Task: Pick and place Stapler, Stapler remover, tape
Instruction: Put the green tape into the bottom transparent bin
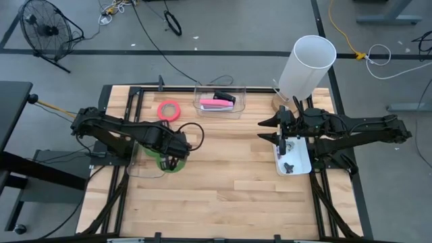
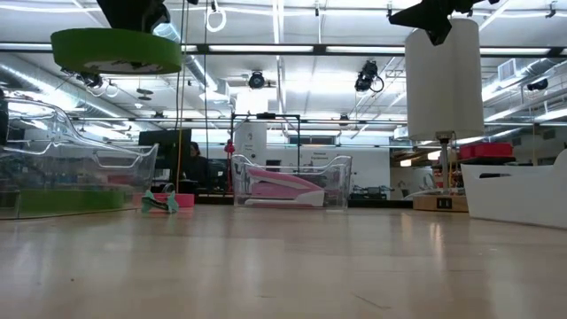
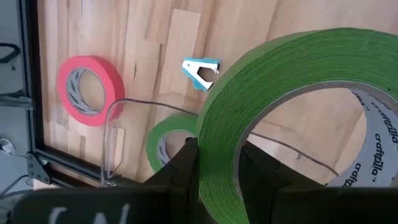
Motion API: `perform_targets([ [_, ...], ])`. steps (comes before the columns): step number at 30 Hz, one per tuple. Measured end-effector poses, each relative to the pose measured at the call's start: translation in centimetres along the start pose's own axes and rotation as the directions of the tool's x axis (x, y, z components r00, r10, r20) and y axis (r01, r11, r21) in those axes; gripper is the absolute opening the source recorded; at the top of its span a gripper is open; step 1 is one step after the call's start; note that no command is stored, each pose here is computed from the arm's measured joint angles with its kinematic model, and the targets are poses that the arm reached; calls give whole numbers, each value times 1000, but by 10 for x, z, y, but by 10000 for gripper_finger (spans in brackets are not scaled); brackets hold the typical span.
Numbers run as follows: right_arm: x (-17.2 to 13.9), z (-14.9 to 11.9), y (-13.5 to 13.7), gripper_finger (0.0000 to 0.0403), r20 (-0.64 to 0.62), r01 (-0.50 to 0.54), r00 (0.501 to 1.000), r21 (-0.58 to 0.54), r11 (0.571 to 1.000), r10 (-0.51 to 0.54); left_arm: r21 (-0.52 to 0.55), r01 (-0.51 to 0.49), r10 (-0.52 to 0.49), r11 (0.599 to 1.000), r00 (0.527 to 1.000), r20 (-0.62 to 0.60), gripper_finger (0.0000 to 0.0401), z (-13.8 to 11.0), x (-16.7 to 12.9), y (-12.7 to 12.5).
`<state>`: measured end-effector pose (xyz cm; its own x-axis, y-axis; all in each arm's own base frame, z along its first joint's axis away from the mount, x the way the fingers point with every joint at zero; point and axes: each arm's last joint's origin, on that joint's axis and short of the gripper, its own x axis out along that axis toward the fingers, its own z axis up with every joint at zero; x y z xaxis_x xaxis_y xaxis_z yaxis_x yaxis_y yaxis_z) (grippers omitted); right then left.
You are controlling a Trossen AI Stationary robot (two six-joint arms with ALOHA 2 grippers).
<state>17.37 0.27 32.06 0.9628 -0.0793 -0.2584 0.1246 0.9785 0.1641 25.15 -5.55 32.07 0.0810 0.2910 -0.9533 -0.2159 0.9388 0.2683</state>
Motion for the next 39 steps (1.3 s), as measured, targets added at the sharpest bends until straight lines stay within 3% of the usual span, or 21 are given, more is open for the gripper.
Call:
perform_targets([
  [5,0,0,0,228,0,1,1000,-4,1000,-1,-11,-12,12,1000,1000,4,85,1,1,2],
  [16,0,0,0,228,3,3,1000,-156,988,-2,31,-42,40,999,998,47,85,4,1,2],
  [23,0,0,0,228,3,2,1000,-104,995,-2,47,-34,33,998,999,24,85,2,1,2],
  [39,0,0,0,228,3,2,1000,-108,994,-2,55,29,-28,998,999,-35,85,-2,1,1],
])
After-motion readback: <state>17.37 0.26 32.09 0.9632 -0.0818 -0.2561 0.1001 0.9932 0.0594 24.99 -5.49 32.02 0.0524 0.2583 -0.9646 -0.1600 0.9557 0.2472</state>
